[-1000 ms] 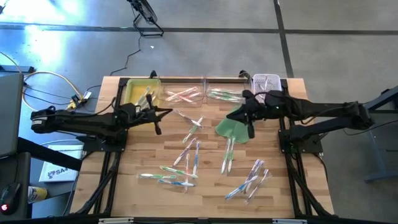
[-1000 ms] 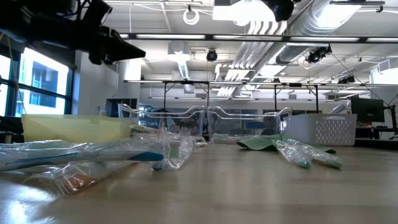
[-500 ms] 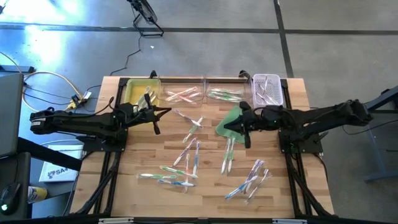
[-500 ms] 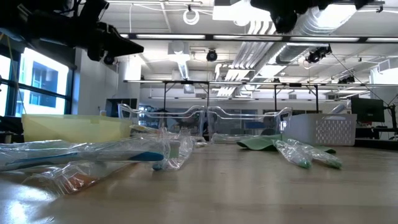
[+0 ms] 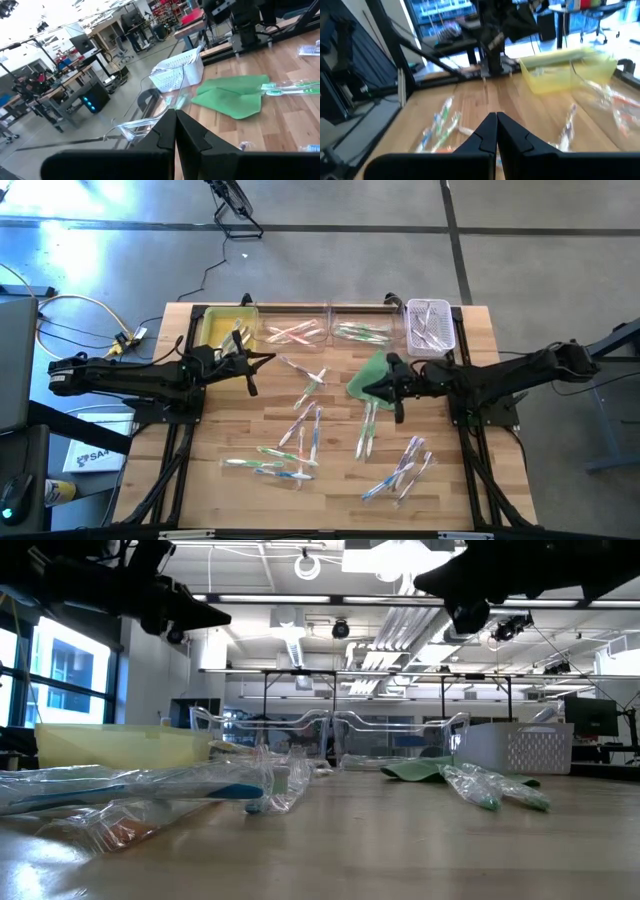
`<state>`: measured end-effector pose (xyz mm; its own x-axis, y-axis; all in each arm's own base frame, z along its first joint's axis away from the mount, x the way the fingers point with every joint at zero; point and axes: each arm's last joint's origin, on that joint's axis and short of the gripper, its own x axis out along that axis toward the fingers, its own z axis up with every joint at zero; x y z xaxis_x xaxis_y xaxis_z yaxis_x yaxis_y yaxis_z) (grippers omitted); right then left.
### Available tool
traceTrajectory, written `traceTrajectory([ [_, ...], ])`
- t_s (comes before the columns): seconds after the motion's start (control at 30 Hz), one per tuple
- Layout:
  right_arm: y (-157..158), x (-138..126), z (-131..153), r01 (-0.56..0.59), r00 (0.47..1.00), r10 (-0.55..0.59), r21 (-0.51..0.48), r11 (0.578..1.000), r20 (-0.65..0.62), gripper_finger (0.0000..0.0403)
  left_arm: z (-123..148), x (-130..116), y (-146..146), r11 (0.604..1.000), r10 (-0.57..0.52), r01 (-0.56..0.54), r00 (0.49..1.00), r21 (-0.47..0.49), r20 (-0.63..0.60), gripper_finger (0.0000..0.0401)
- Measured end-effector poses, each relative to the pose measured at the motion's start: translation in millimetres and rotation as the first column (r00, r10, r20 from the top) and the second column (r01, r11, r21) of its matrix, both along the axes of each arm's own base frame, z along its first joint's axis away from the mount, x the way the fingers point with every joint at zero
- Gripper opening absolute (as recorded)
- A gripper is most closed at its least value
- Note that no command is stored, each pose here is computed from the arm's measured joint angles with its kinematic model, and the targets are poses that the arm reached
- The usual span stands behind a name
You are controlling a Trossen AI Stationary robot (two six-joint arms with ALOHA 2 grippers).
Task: Pick & Place Toothbrushes
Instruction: Put the green toothbrush into the right transparent bin
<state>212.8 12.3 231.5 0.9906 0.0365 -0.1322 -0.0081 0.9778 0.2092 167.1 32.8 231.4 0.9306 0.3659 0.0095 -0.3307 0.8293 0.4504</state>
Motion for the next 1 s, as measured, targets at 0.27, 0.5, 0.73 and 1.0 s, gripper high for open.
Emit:
traceTrajectory([
  [0.27, -1.5, -1.3, -7.6, 0.052, 0.996, -0.05, 0.02, 0.998, -0.08, 0.0002, -0.2, 0.0, 0.0, 1.0, 0.0, 0.0, 1.0, -0.004, -0.003, 0.0005],
  [0.5, -0.9, -1.5, -8.2, 0.056, 0.995, -0.045, 0.121, 0.991, -0.091, 0.0002, -2.5, 0.1, 0.0, 1.0, 0.0, 0.0, 1.0, -0.008, -0.027, 0.0005],
  [0.73, 0.8, -0.6, -3.4, -0.016, 0.999, 0.019, 0.08, 0.997, -0.038, 0.0002, -2.6, 0.1, 0.0, 1.0, 0.0, 0.0, 1.0, -0.008, -0.028, 0.0005],
  [1.0, 2.6, -0.3, 0.0, 0.064, 0.998, -0.063, 0.199, 0.978, -0.009, 0.0002, -2.6, 0.1, 0.0, 1.0, 0.0, 0.0, 1.0, -0.008, -0.028, 0.0005],
])
